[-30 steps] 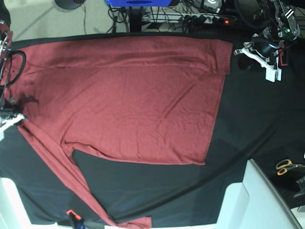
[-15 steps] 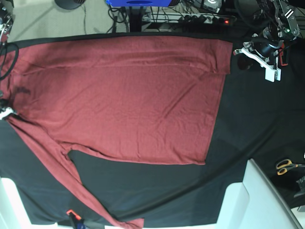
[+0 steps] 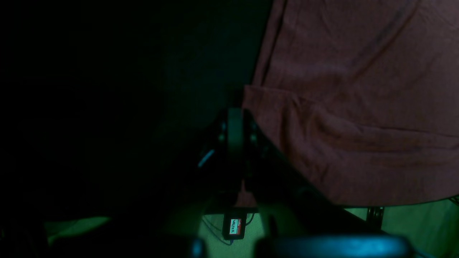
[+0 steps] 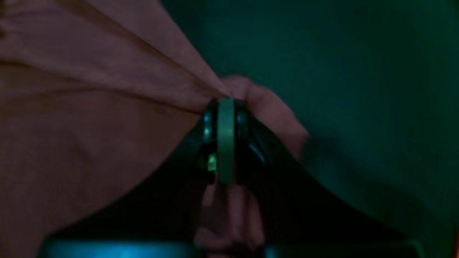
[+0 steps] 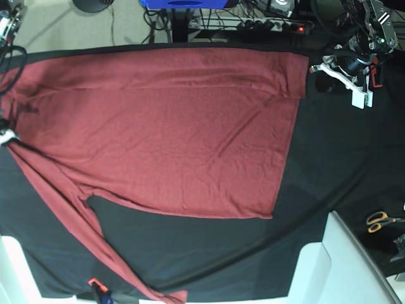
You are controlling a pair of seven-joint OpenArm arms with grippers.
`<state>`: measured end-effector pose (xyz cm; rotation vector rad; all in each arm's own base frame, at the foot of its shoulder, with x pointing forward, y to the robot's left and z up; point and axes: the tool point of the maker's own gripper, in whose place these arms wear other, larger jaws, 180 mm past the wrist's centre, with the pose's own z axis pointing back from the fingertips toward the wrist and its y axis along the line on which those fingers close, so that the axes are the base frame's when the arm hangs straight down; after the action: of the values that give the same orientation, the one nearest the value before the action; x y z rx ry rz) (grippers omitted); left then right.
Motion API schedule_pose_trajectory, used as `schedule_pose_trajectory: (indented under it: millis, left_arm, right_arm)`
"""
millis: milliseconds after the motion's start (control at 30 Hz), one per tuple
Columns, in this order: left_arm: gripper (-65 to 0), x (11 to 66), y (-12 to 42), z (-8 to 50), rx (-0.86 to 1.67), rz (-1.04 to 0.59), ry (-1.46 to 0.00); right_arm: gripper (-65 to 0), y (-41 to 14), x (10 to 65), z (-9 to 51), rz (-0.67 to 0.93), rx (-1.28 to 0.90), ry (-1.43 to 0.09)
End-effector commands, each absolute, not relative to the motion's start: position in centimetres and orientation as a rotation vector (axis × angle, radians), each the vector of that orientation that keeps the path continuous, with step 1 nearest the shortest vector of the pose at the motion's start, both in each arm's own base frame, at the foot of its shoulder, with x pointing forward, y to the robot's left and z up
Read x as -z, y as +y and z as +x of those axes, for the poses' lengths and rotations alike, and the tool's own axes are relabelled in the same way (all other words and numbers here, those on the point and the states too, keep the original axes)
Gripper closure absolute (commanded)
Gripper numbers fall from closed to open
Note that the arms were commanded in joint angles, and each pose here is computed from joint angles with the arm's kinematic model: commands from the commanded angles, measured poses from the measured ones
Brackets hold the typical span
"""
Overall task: Fold the T-shirt properly
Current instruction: 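Grasp the shirt's shoulder fabric with the right gripper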
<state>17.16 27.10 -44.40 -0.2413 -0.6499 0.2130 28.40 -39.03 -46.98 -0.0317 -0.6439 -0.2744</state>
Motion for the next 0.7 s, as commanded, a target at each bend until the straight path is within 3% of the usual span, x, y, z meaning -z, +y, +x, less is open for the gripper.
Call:
schedule_pose_trajectory:
  millis: [0, 200, 333, 400, 667]
  left_arm:
    - [0.0, 43.6, 27.6, 17.7, -0.206, -0.236, -0.68]
    - [0.0, 43.6, 27.5, 17.8, -0.207, -0.237, -0.683]
    - [0.0, 43.6, 27.5, 17.8, -0.207, -0.237, -0.683]
    - [0.0, 43.6, 27.5, 17.8, -0.207, -0.237, -0.683]
    - [0.0, 43.8, 27.5, 18.4, -0.219, -0.246, -0.689]
  right_arm:
    - [0.0, -40.5, 45.2, 29.4, -0.061, 0.268, -0.693]
    - [-2.3, -40.4, 45.5, 29.1, -0.058, 0.272, -0.686]
    - [-20.4, -40.4, 45.1, 29.5, -0.057, 0.268, -0.683]
    - [-26.6, -40.4, 43.9, 30.4, -0.071, 0.244, -0.715]
    - [-27.8, -38.6, 42.2, 33.4, -0.071, 0.137, -0.705]
